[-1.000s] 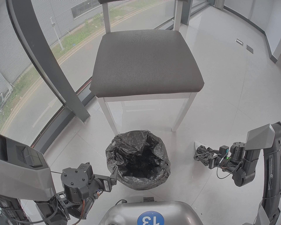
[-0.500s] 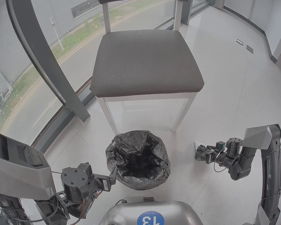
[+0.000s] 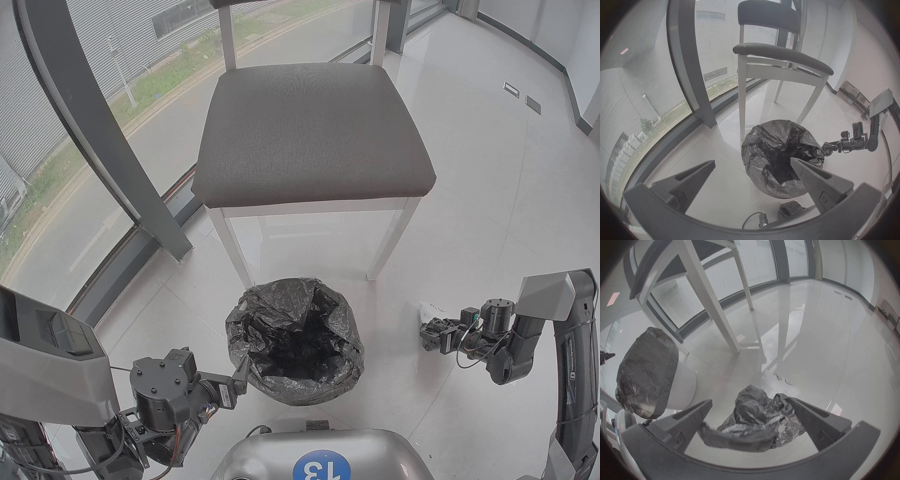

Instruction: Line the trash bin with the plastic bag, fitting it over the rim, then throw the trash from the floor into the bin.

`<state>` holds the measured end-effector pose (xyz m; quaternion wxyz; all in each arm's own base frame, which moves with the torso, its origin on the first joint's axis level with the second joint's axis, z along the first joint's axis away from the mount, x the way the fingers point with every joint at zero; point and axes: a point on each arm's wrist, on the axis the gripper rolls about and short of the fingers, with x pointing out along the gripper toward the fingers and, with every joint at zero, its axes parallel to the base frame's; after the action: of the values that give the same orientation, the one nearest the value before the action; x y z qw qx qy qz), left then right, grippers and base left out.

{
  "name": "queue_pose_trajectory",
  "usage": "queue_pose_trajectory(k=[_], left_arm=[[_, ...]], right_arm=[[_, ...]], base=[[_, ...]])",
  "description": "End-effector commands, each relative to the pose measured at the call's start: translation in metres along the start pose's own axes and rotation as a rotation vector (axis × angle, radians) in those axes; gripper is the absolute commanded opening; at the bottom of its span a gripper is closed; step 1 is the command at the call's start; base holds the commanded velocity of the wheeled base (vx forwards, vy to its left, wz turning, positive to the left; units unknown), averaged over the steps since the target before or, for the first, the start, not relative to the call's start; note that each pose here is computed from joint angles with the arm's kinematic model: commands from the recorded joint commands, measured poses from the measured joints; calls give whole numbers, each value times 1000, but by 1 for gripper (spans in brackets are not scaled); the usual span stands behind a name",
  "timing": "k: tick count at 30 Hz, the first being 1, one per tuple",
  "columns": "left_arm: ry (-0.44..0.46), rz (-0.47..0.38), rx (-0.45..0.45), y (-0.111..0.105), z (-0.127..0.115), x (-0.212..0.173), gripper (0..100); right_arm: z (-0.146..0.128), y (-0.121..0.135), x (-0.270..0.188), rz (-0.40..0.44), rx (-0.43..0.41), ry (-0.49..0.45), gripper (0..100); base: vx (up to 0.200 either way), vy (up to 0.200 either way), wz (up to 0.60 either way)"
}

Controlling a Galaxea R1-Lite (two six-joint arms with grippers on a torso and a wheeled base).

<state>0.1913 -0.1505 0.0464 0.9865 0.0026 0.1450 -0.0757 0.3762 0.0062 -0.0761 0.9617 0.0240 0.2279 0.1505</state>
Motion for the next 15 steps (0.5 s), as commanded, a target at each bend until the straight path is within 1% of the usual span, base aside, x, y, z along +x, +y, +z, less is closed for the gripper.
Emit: queue_pose_trajectory(k=[1, 2, 3, 15], left_arm=[[-13, -3, -8, -1, 1, 0, 100], [-13, -3, -8, -1, 1, 0, 100], [-13, -3, -8, -1, 1, 0, 100], [-10, 0, -9, 0, 1, 0, 100]], right_arm=[[-3, -3, 2, -5, 7, 13, 100], [-5, -4, 2, -6, 9, 17, 100], [-6, -4, 3, -7, 10, 18, 0], [-7, -8, 4, -15, 23, 45, 0]], base=[[0, 0, 0], [0, 0, 0], [0, 0, 0], [0, 0, 0]])
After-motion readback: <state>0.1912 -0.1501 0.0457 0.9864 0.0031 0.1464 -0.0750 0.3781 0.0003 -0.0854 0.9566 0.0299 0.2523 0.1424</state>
